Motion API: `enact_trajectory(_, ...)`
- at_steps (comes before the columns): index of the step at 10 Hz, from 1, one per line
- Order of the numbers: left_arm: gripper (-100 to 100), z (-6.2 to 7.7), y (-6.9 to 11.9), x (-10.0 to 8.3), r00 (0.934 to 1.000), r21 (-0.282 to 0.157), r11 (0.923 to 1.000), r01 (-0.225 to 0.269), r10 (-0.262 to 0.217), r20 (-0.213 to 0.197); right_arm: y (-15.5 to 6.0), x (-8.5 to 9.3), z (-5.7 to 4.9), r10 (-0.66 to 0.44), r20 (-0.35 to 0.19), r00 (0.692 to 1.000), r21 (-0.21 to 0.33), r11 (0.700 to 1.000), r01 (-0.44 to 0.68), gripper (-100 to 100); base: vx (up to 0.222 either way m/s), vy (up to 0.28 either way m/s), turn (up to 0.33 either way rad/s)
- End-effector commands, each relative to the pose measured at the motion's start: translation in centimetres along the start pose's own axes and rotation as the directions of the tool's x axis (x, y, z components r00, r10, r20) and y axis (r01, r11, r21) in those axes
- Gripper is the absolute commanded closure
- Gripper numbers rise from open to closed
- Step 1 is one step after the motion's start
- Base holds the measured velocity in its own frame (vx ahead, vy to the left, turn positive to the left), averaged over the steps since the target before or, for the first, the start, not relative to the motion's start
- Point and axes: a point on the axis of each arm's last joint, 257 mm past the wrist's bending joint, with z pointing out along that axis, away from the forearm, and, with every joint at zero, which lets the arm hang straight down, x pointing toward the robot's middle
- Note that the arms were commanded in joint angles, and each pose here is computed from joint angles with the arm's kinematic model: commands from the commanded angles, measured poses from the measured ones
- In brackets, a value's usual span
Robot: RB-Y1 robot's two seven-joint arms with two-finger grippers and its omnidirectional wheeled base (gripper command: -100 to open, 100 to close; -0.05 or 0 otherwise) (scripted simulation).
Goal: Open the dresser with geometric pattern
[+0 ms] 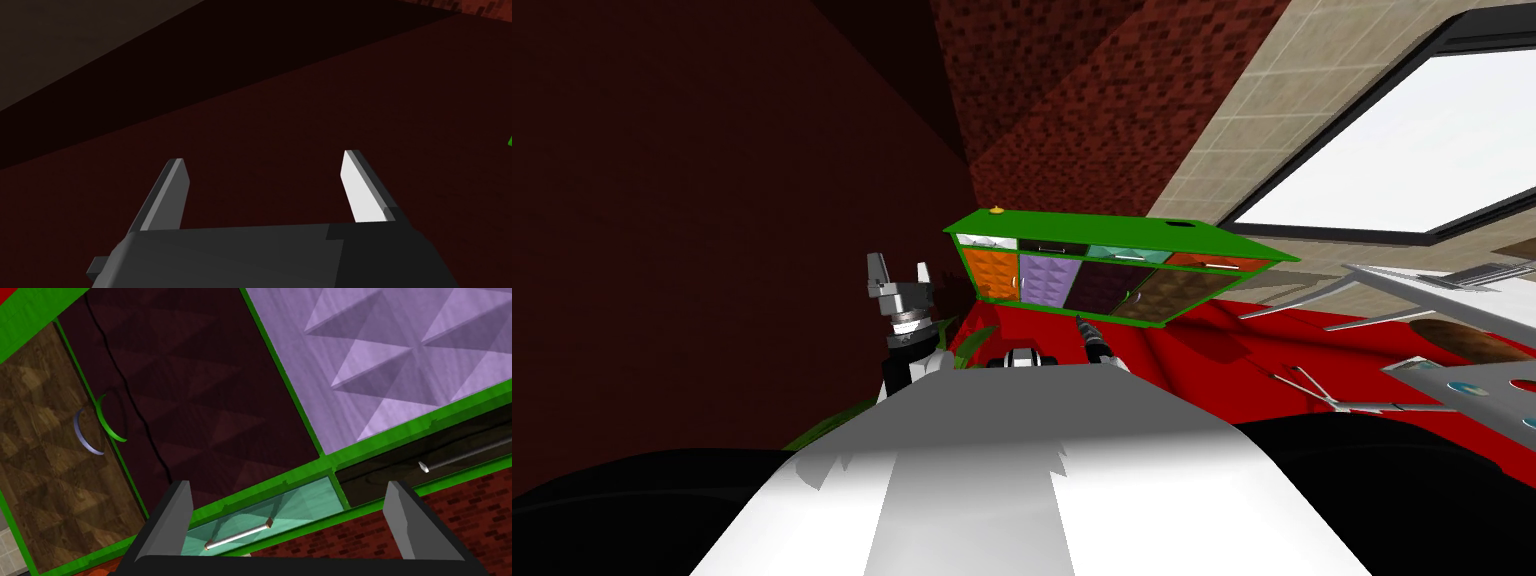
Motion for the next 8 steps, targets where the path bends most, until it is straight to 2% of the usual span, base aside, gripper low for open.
enact_trajectory(1, 0, 0.0, 0.0, 0.0, 1.0000, 0.000, 1.0000, 0.000, 0.000, 0.000, -3.0, 1.0, 0.1, -0.091, -0.017, 0.996, 0.091, 0.992, 0.092, -100, 0.053, 0.050, 0.056)
enact_trajectory(2, 0, 0.0, 0.0, 0.0, 1.0000, 0.000, 1.0000, 0.000, 0.000, 0.000, -4.8, 2.3, 0.2, -0.132, -0.045, 0.990, 0.136, 0.981, 0.137, -100, 0.059, 0.101, 0.062)
enact_trajectory(4, 0, 0.0, 0.0, 0.0, 1.0000, 0.000, 1.0000, 0.000, 0.000, 0.000, -5.8, 1.7, 0.0, -0.187, -0.034, 0.982, 0.174, 0.966, 0.190, -100, 0.044, 0.057, 0.034)
enact_trajectory(5, 0, 0.0, 0.0, 0.0, 1.0000, 0.000, 1.0000, 0.000, 0.000, 0.000, -7.7, 2.7, -0.1, -0.234, -0.064, 0.970, 0.222, 0.944, 0.242, -100, 0.044, 0.026, 0.080)
enact_trajectory(6, 0, 0.0, 0.0, 0.0, 1.0000, 0.000, 1.0000, 0.000, 0.000, 0.000, -8.4, 2.5, -0.3, -0.240, -0.065, 0.969, 0.250, 0.936, 0.249, -100, 0.051, 0.032, 0.068)
enact_trajectory(7, 0, 0.0, 0.0, 0.0, 1.0000, 0.000, 1.0000, 0.000, 0.000, 0.000, -8.4, 2.1, -0.3, -0.273, -0.057, 0.960, 0.250, 0.927, 0.279, -100, 0.031, 0.031, 0.003)
enact_trajectory(8, 0, 0.0, 0.0, 0.0, 1.0000, 0.000, 1.0000, 0.000, 0.000, 0.000, -10.4, 2.9, -0.6, -0.316, -0.089, 0.945, 0.299, 0.896, 0.328, -100, 0.052, 0.031, 0.071)
